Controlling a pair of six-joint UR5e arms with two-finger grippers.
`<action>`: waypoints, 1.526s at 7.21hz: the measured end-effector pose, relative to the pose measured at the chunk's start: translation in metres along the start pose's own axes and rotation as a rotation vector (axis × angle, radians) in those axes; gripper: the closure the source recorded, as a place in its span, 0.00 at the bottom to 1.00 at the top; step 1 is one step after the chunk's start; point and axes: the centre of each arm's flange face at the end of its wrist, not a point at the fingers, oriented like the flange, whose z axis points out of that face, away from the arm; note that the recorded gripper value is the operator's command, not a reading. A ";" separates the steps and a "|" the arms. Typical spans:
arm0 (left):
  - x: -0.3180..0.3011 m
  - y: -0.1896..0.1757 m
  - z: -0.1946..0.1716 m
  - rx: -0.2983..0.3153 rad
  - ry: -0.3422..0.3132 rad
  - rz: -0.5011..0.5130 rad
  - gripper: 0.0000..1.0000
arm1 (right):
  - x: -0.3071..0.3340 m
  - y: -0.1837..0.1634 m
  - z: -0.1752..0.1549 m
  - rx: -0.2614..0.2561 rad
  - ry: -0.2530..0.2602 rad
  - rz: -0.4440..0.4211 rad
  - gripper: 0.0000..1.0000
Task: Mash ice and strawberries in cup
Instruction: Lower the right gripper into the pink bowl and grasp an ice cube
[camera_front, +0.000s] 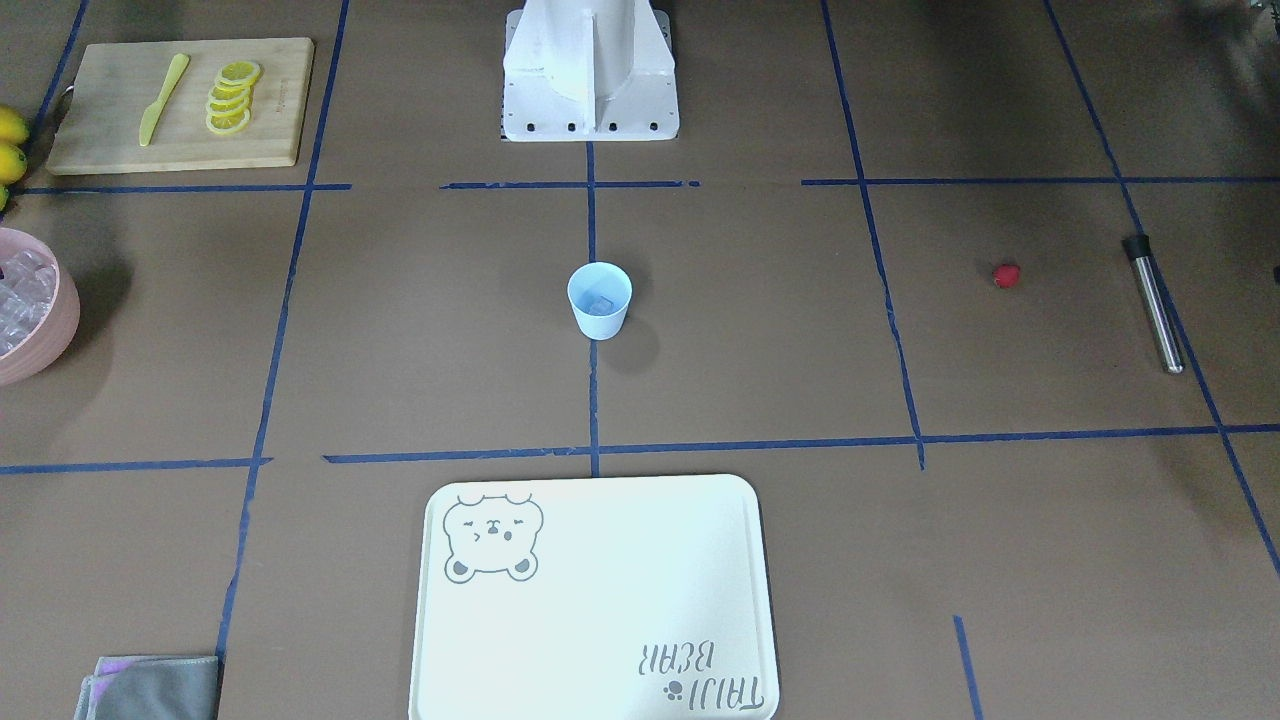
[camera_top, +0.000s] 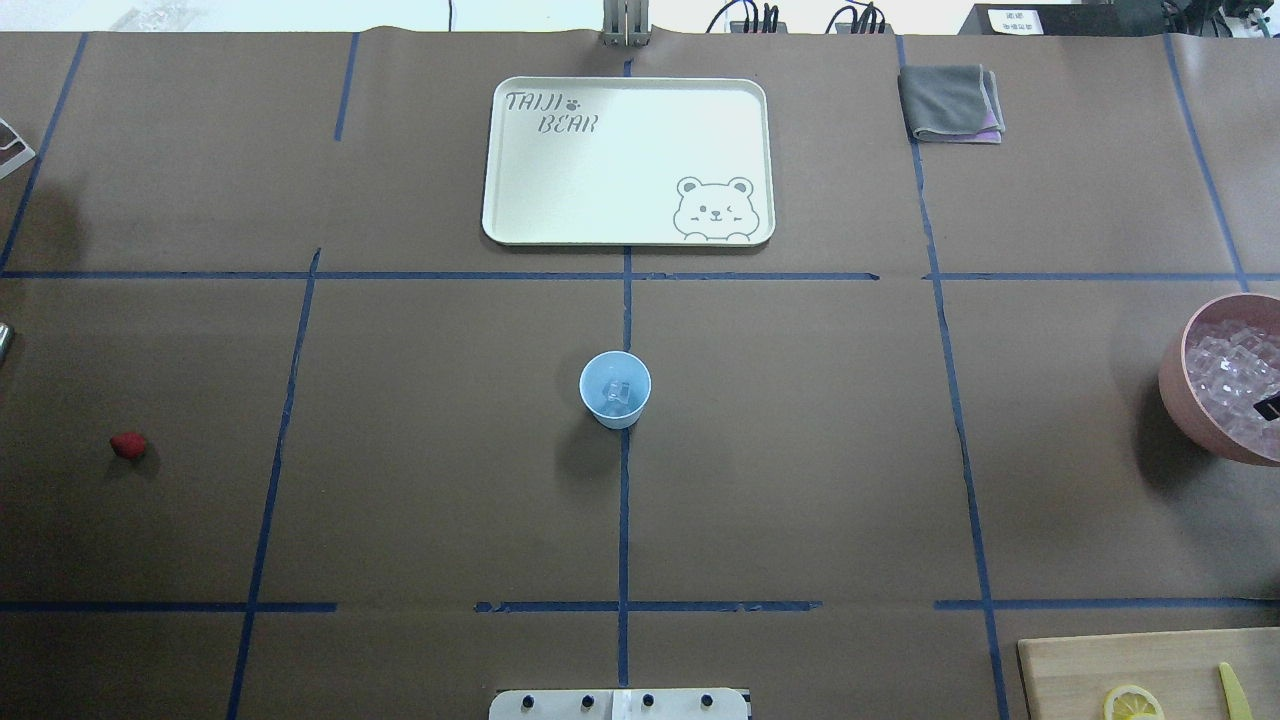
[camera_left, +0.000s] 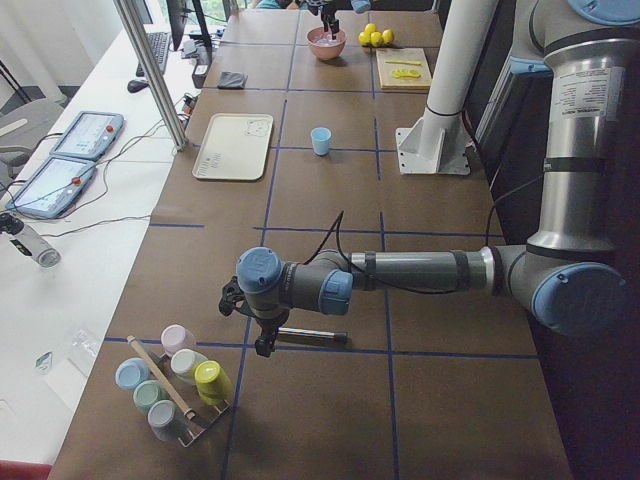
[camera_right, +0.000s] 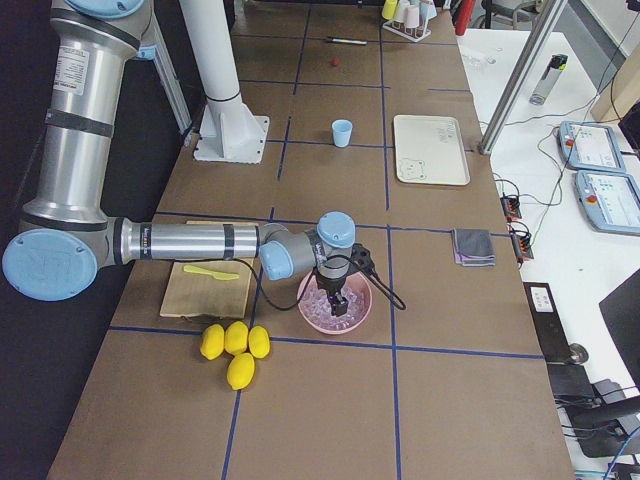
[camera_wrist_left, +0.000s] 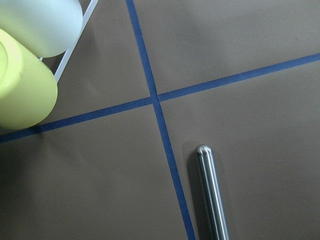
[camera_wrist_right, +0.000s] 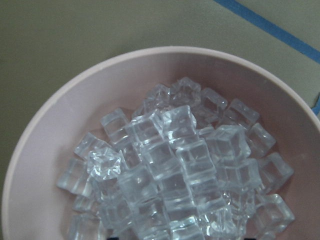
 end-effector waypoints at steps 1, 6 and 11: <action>0.000 0.000 0.000 0.000 0.000 0.000 0.00 | 0.002 0.001 0.002 -0.005 0.005 0.001 0.36; 0.000 0.000 0.000 -0.001 0.000 -0.001 0.00 | 0.003 0.002 0.002 -0.008 0.010 -0.026 0.97; 0.002 -0.002 -0.001 0.002 0.000 0.004 0.00 | -0.022 -0.043 -0.080 0.062 -0.004 0.103 1.00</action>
